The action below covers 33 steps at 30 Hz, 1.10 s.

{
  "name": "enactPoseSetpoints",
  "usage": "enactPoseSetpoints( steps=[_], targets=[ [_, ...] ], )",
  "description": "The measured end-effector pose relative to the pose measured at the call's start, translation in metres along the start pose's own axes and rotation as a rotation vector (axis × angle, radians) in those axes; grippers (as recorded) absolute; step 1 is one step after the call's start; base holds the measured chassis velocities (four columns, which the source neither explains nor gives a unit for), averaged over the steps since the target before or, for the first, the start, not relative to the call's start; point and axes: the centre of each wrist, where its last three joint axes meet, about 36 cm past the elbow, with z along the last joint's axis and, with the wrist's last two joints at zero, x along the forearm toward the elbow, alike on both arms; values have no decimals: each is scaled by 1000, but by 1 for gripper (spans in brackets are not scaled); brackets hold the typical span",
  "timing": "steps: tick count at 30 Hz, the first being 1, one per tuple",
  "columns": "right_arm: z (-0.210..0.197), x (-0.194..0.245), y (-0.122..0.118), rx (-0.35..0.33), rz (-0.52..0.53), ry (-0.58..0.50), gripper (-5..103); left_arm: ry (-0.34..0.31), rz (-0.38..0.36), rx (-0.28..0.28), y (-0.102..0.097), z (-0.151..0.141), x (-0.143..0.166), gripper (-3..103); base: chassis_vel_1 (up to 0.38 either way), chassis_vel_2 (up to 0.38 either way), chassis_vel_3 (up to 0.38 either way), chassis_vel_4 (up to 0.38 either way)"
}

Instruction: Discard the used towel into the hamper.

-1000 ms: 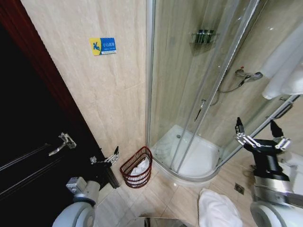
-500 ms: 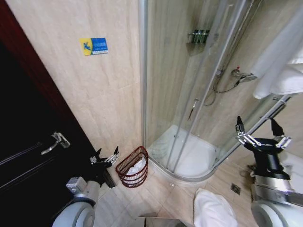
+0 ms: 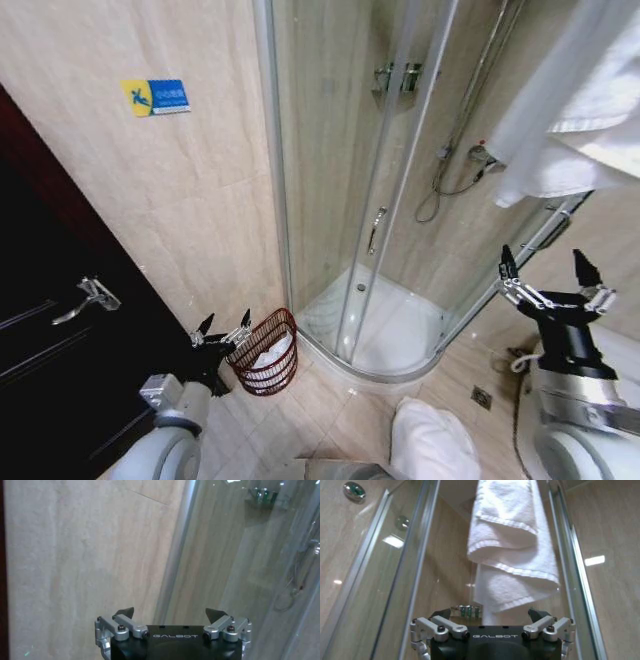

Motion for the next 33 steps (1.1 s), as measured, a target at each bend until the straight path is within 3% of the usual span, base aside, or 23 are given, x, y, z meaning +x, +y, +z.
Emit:
enactPoseSetpoints(
  steps=[15,19,26,33],
  targets=[
    [-3,-5,-4,-6,-28,-56,100,0,0,0,0,0,0,97,-112,-109,124,106],
    [-12,-18,-14,0,-50,-105,100,0,0,0,0,0,0,97,0,0,0,0],
    [-50,-65,-48,39,-102,-287,100,0,0,0,0,0,0,97,25,13,-12,-12],
    [-65,-89,-65,48,-124,-339,100,0,0,0,0,0,0,97,0,0,0,0]
  ],
)
